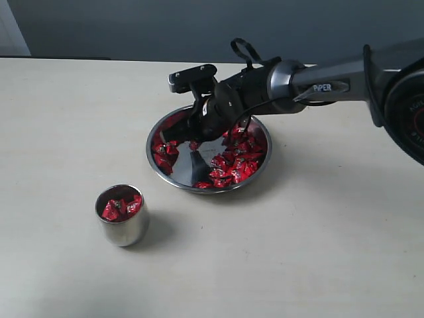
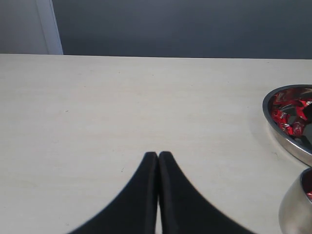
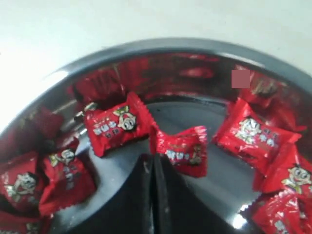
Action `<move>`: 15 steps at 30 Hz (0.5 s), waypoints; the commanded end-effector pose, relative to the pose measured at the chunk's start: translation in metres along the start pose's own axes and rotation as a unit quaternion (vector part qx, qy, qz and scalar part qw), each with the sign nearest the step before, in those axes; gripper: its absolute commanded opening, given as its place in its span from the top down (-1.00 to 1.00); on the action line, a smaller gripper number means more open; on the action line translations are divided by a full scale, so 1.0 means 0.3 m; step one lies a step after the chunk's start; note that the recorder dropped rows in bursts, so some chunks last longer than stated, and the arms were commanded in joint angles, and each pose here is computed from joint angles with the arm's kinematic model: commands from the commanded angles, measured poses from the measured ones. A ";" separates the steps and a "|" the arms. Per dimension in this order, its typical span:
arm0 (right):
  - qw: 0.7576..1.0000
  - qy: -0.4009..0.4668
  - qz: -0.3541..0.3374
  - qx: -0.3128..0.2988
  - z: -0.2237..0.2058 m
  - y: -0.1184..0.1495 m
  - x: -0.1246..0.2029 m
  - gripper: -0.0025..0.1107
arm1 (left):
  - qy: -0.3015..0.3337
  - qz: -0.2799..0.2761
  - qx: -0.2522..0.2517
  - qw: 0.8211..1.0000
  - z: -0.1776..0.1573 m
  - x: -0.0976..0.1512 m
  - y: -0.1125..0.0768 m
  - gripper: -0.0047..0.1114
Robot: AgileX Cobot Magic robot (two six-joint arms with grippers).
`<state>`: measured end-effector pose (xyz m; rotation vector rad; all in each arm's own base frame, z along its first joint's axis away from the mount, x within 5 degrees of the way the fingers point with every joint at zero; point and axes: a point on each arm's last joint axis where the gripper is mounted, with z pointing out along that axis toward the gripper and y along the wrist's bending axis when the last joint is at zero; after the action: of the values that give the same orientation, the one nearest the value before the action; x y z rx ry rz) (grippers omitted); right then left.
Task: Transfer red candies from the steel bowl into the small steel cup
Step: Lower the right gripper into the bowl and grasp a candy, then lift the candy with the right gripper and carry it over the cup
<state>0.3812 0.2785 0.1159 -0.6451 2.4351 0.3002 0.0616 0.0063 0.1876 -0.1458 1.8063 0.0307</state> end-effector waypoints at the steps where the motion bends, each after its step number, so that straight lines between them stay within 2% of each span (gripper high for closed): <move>1: 1.000 -0.024 0.001 -0.001 -0.086 -0.001 -0.060 0.97 | -0.001 -0.001 0.003 1.000 0.000 0.004 -0.001 0.91; 5: 1.000 -0.016 -0.004 -0.001 -0.169 0.011 -0.086 0.97 | -0.001 -0.001 0.003 1.000 0.000 0.004 -0.001 0.91; 8: 0.999 -0.017 -0.032 -0.003 -0.218 0.034 -0.092 0.97 | -0.001 -0.001 0.003 1.000 0.000 0.004 -0.001 0.91; 15: 0.998 -0.031 -0.047 -0.013 -0.283 0.077 -0.114 0.97 | -0.001 -0.001 0.003 1.000 0.000 0.004 -0.001 0.91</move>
<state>0.3566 0.2804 0.1982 -0.7206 2.3563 0.3153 0.0616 0.0063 0.1876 -0.1458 1.8063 0.0307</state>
